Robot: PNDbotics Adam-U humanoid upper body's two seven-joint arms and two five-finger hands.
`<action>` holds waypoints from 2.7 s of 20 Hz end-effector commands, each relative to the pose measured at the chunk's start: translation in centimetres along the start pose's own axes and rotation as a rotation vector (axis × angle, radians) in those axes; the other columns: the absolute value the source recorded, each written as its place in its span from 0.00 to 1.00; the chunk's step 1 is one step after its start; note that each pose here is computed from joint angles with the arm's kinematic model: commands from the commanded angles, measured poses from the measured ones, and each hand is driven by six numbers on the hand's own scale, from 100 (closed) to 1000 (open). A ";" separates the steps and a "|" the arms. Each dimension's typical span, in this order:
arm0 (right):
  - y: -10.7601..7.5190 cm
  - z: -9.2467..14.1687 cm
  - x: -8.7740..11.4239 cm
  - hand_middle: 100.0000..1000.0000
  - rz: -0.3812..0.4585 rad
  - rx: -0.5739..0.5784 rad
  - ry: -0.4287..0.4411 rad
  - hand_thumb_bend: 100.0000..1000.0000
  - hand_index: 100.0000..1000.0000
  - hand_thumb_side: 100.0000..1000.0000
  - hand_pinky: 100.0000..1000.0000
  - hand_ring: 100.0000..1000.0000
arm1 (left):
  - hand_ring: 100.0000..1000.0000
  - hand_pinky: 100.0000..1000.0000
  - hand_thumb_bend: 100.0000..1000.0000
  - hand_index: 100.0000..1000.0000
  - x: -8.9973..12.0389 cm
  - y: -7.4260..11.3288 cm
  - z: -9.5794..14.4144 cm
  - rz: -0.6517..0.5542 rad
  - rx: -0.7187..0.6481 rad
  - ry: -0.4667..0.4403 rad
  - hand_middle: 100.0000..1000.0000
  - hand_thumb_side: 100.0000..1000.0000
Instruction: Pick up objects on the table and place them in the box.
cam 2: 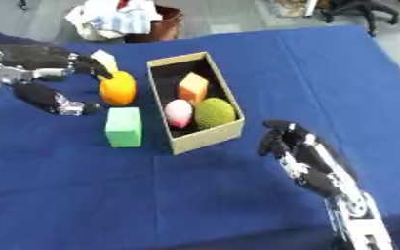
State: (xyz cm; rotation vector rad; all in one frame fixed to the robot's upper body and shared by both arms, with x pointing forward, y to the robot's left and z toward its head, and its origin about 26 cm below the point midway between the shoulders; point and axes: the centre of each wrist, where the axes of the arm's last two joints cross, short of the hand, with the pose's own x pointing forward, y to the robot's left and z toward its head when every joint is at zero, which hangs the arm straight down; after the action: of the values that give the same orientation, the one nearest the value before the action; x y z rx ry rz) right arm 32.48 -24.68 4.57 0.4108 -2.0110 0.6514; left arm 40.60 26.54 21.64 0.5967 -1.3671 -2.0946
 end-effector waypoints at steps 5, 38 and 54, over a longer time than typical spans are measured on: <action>-0.7 -0.3 0.8 0.51 0.031 0.005 -0.014 0.00 0.81 0.40 0.54 0.53 | 0.81 0.85 0.33 0.97 -0.3 -0.8 -1.0 0.012 -0.025 0.008 0.85 1.00; -0.7 -0.2 0.6 0.51 0.029 -0.003 -0.012 0.00 0.81 0.40 0.54 0.53 | 0.57 0.72 0.04 0.78 1.5 -1.3 -3.9 -0.060 0.173 0.061 0.53 0.24; 0.2 -1.0 0.4 0.51 -0.002 0.031 -0.033 0.00 0.81 0.39 0.54 0.53 | 0.59 0.73 0.00 0.81 5.7 7.0 -13.7 0.005 0.332 0.022 0.54 0.20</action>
State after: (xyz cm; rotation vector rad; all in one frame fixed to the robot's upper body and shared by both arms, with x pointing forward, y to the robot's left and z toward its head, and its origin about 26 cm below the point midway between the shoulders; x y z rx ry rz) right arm 32.58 -24.08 4.61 0.4362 -2.0139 0.6644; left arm 46.23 11.96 21.75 0.7138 -1.6940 -1.8766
